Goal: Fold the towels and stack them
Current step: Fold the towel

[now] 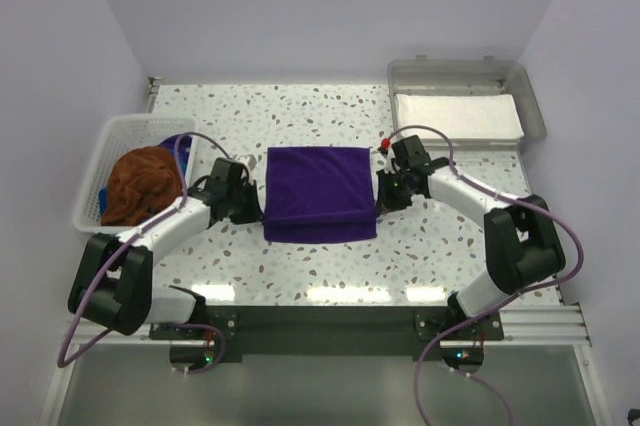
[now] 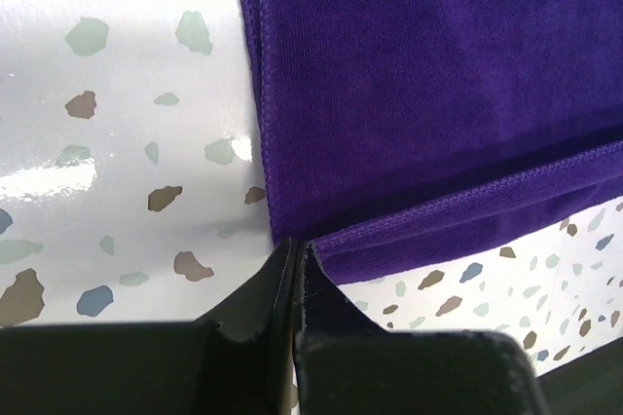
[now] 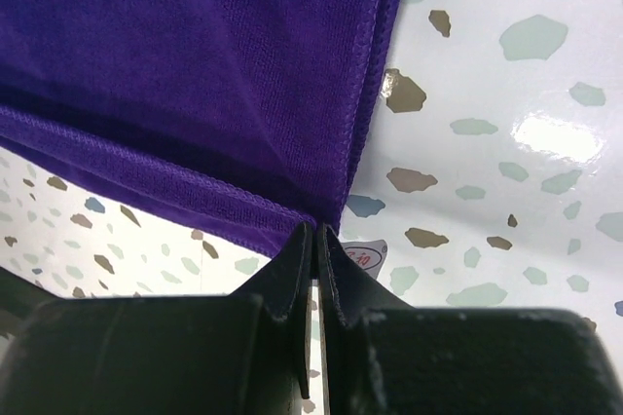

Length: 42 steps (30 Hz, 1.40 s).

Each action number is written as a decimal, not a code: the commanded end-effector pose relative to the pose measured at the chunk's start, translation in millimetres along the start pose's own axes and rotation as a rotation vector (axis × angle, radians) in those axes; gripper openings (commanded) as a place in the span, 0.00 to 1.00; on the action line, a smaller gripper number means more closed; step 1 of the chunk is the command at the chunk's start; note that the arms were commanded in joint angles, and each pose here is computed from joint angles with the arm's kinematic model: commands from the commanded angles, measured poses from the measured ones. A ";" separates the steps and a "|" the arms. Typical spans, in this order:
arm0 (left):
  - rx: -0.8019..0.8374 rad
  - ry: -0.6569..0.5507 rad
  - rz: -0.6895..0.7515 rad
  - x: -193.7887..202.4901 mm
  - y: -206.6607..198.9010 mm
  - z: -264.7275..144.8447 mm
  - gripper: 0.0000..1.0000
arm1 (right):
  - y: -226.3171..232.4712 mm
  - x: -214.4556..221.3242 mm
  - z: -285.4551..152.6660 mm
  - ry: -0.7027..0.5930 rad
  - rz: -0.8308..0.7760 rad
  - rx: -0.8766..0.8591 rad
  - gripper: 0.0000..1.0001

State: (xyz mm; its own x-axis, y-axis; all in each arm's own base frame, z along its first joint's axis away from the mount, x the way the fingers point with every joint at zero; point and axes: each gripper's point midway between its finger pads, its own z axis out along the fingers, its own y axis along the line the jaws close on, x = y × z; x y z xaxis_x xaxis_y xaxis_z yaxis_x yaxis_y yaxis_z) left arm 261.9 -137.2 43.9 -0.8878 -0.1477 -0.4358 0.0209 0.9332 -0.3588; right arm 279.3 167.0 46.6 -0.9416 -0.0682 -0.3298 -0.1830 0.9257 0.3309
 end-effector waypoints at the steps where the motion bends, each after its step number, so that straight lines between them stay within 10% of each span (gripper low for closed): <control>1: -0.107 -0.041 0.004 -6.5 19.9 -4.2 0.00 | -21.9 -6.1 -12.3 -0.034 -0.017 0.103 0.00; 14: -0.070 0.016 -0.003 26.0 20.1 9.6 0.06 | -20.6 17.2 7.9 0.027 -0.020 0.067 0.16; 19: -0.029 -0.001 0.000 24.9 9.9 -4.5 0.31 | -2.5 21.2 -7.6 0.035 -0.057 0.009 0.41; 26: 0.085 -0.077 0.011 15.3 -18.4 -37.3 0.67 | 36.4 7.8 -40.2 -0.022 -0.205 -0.040 0.43; 42: 0.043 -0.118 0.045 -17.0 -25.9 -22.5 0.59 | 99.3 -23.5 20.6 -0.059 -0.341 -0.024 0.33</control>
State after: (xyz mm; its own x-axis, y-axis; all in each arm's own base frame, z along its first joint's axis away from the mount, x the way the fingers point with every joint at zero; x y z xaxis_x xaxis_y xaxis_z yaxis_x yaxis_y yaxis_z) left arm 250.4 -144.2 64.7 -0.8583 -0.1431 -0.4928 0.0568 0.9280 -0.3683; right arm 274.2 253.2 66.7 -0.8308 -0.3570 -0.4269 -0.4855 0.8399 0.2425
